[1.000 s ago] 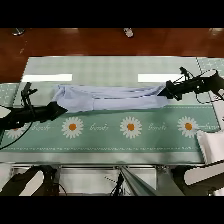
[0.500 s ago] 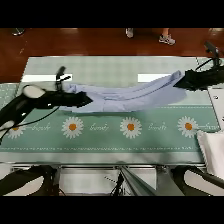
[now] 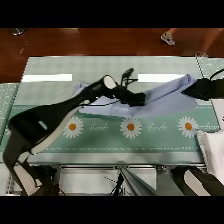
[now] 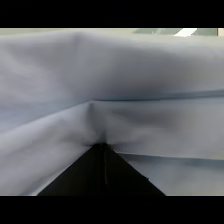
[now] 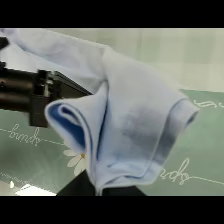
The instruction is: Fold the shirts.
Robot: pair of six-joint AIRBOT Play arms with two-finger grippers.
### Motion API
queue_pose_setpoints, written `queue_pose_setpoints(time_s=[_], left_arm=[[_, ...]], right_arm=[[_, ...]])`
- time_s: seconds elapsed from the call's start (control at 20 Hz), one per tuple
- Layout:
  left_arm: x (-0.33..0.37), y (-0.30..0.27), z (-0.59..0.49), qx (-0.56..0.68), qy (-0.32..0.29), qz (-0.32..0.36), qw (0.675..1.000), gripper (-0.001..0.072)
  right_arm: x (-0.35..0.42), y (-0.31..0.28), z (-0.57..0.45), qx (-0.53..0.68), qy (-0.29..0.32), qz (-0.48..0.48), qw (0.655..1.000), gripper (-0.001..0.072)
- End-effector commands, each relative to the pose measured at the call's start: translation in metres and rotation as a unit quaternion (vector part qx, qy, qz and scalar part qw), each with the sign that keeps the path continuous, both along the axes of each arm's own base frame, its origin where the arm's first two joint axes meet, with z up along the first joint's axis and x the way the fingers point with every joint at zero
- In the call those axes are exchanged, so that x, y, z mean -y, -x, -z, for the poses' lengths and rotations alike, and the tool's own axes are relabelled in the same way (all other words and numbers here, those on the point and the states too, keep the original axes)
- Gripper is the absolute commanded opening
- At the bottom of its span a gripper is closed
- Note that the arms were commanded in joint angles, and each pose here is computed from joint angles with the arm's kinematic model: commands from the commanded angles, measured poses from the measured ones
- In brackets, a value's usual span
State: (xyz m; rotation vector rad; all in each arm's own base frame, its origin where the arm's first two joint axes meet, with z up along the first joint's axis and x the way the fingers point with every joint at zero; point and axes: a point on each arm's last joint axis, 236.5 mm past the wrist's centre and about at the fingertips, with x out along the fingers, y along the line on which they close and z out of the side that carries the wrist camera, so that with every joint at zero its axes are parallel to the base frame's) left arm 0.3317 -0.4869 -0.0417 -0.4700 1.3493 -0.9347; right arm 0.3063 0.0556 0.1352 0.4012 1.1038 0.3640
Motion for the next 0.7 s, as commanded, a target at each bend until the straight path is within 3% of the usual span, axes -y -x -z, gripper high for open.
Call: queue_pose_setpoints(time_s=[0.0,0.15,0.3,0.45,0.65], left_arm=[[0.054,0.052,0.016,-0.041,-0.001,0.062,0.997,0.0020],[0.057,0.055,0.004,-0.046,0.007,0.081,0.996,0.0021],[0.010,-0.016,-0.034,-0.019,0.025,0.034,0.999,0.0021],[-0.121,-0.093,-0.068,-0.030,0.004,-0.020,0.999,0.0021],[-0.287,-0.124,-0.163,0.065,-0.020,-0.103,0.992,0.0023]], right_arm=[[-0.007,0.003,-0.009,0.015,-0.015,0.004,1.000,0.0023],[-0.008,0.001,-0.011,0.018,-0.018,0.006,1.000,0.0024],[-0.016,0.004,-0.013,0.016,-0.029,-0.005,0.999,0.0024],[-0.044,0.002,-0.016,0.024,-0.037,-0.029,0.999,0.0024],[-0.125,-0.022,-0.033,0.073,-0.092,-0.053,0.992,0.0024]])
